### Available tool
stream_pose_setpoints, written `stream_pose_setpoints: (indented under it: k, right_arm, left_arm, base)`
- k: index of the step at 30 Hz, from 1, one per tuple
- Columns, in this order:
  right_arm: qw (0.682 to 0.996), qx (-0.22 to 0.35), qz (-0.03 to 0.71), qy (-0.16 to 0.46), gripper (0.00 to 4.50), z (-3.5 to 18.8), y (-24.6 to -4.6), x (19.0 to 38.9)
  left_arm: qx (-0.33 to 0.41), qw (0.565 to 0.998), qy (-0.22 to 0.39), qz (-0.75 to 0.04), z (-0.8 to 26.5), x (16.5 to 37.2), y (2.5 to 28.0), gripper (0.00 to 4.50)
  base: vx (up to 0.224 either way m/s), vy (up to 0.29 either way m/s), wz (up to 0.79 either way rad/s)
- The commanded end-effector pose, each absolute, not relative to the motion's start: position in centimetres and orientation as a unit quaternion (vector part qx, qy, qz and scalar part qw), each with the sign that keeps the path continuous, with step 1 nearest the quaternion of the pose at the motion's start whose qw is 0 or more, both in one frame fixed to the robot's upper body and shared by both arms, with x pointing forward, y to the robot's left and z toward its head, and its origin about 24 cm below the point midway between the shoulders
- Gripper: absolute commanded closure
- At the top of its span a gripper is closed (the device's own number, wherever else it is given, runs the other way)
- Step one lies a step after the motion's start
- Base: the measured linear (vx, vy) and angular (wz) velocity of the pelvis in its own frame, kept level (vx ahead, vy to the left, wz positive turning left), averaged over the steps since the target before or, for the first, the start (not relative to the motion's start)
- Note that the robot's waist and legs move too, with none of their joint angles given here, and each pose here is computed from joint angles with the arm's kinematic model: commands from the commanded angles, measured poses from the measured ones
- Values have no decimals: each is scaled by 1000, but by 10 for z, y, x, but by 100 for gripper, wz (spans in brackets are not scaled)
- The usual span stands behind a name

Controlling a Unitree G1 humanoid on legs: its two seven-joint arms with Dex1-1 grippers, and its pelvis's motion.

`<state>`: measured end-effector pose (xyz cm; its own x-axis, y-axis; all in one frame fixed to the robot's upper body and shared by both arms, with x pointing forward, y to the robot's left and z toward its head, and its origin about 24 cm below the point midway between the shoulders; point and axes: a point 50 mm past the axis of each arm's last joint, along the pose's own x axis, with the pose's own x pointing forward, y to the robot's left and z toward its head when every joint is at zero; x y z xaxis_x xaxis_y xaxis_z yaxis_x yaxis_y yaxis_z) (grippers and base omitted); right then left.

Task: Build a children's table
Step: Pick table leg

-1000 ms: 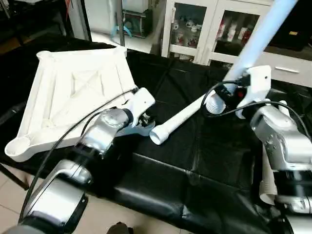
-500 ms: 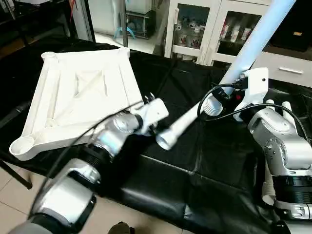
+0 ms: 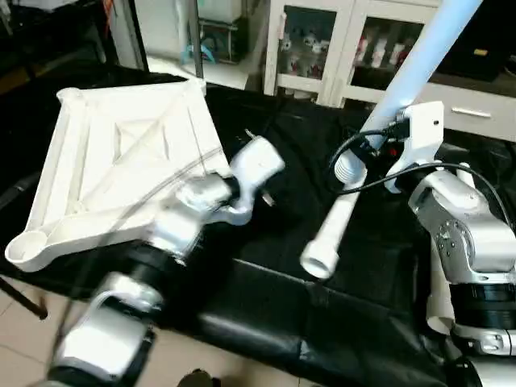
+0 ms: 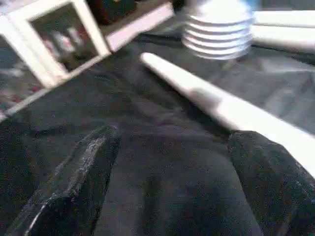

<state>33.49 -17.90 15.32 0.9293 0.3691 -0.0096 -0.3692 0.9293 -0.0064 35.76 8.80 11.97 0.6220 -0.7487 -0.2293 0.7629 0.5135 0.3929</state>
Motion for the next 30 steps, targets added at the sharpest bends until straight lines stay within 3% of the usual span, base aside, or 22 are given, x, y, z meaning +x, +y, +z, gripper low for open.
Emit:
stream_pose_setpoints:
  k: [1,2,5,12,18,19,21,24,28,30]
  right_arm:
    - [982,-3,191,-1,267,156,-178,334]
    - [982,-3,191,-1,267,156,-178,334]
    - [975,6,223,11,267,150,-169,330]
    - [953,18,301,31,267,143,-151,321]
    - [957,31,285,38,267,134,-147,312]
    - [961,39,270,38,267,131,-147,308]
    - [974,19,223,38,267,123,-150,301]
    - [989,-38,141,27,267,107,-158,289]
    - [991,-36,114,52,267,92,-162,277]
    - [993,11,106,54,267,89,-163,273]
  left_arm:
    - [261,877,25,-403,117,359,112,32]
    - [261,877,25,-403,117,359,112,21]
    - [285,869,107,-390,96,352,161,5]
    - [279,873,152,-371,77,346,184,0]
    - [178,935,57,-302,101,347,184,0]
    - [159,951,13,-264,111,343,184,0]
    - [147,967,-20,-210,115,336,184,0]
    - [131,977,-34,-162,110,324,177,0]
    - [127,980,-40,-150,97,311,166,0]
    - [115,984,-26,-134,85,302,165,0]
  base:
    - [0,0,0]
    - [0,0,0]
    - [0,0,0]
    - [0,0,0]
    - [0,0,0]
    - [0,0,0]
    - [0,0,0]
    - [0,0,0]
    - [-1,19,-2]
    - [1,107,-11]
